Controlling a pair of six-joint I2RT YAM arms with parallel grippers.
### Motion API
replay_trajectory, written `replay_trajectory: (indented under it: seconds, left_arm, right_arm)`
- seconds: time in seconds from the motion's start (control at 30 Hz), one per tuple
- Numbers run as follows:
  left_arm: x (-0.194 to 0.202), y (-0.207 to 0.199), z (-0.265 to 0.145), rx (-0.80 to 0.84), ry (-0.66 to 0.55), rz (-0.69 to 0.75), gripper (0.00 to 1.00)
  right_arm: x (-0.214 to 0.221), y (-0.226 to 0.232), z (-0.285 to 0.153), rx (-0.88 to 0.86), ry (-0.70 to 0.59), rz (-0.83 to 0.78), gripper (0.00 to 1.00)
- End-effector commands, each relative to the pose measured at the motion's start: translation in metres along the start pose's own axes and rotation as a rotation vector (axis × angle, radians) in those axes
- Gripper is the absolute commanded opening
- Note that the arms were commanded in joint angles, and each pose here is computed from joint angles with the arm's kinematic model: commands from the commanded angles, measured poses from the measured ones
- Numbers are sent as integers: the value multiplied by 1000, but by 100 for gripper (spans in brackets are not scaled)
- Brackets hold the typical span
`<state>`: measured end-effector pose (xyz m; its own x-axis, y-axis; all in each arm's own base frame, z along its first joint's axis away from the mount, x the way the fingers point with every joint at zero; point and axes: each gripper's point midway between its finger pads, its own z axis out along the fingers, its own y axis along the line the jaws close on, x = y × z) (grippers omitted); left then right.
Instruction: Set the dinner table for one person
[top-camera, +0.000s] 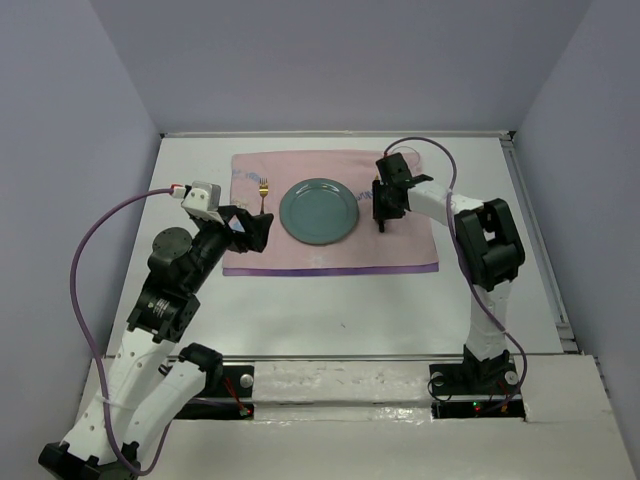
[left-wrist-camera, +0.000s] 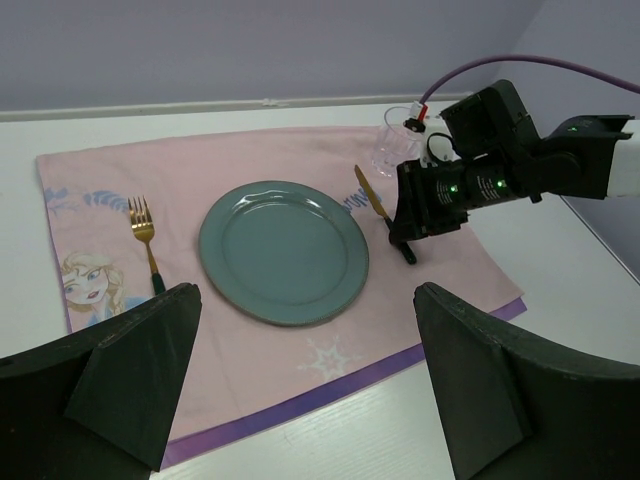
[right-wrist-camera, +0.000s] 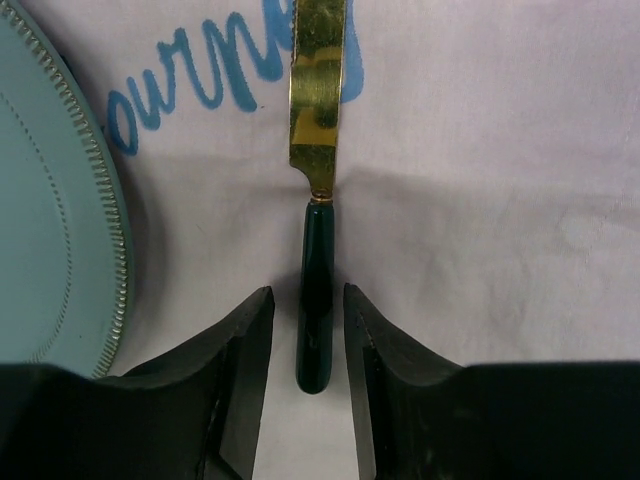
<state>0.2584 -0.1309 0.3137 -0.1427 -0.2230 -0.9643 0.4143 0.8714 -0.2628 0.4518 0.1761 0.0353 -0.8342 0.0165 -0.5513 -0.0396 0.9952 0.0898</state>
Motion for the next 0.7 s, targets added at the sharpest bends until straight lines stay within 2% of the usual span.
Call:
replay_trajectory:
  seconds: [0.0,0.13,0.27,0.3,0.33,0.37,0.4,0.47,0.5,0.57,0.6,0.67]
  left_arm:
    - [-10,-3,2,13,-42,16,99]
    - [-11,-1,2,4,-44,17,99]
    - [-12,3,1,-20,-52,22,99]
    - [-13,3,1,-21,-54,22,99]
    - [-13,4,1,-27,-56,24,99]
    - [-12,7,0,-41,-51,24,99]
    - [-10,9,-1,-52,-43,25,99]
    - [-13,12,-3,-69,-57,23,99]
    - [-15,13,-4,-74,-64,23,99]
    - [-19,10,-7,-61,-82,27,99]
    - [-21,8,-8,-49,-88,29,99]
    - [-25,5,-11,-39,-103,33,99]
  right_arm:
    - [-39,10,-32,-58,-120,26,41]
    - [-40,14,-48,-89,-132,33,43]
    - [-42,25,-80,-182,-166,34,43]
    - [-54,34,-104,-249,-227,22,43]
    - [-44,34,-109,-271,-229,13,43]
    - [-60,46,-144,-346,-333,-6,43]
    - [-62,47,-159,-376,-378,-12,42]
    - [-52,57,-185,-476,-448,-42,42]
    - [-57,58,-225,-526,-542,-58,42]
    - [-46,57,-252,-586,-615,-85,42]
    - [-51,54,-297,-626,-738,-101,43]
    - [-46,48,-330,-650,-826,-114,43]
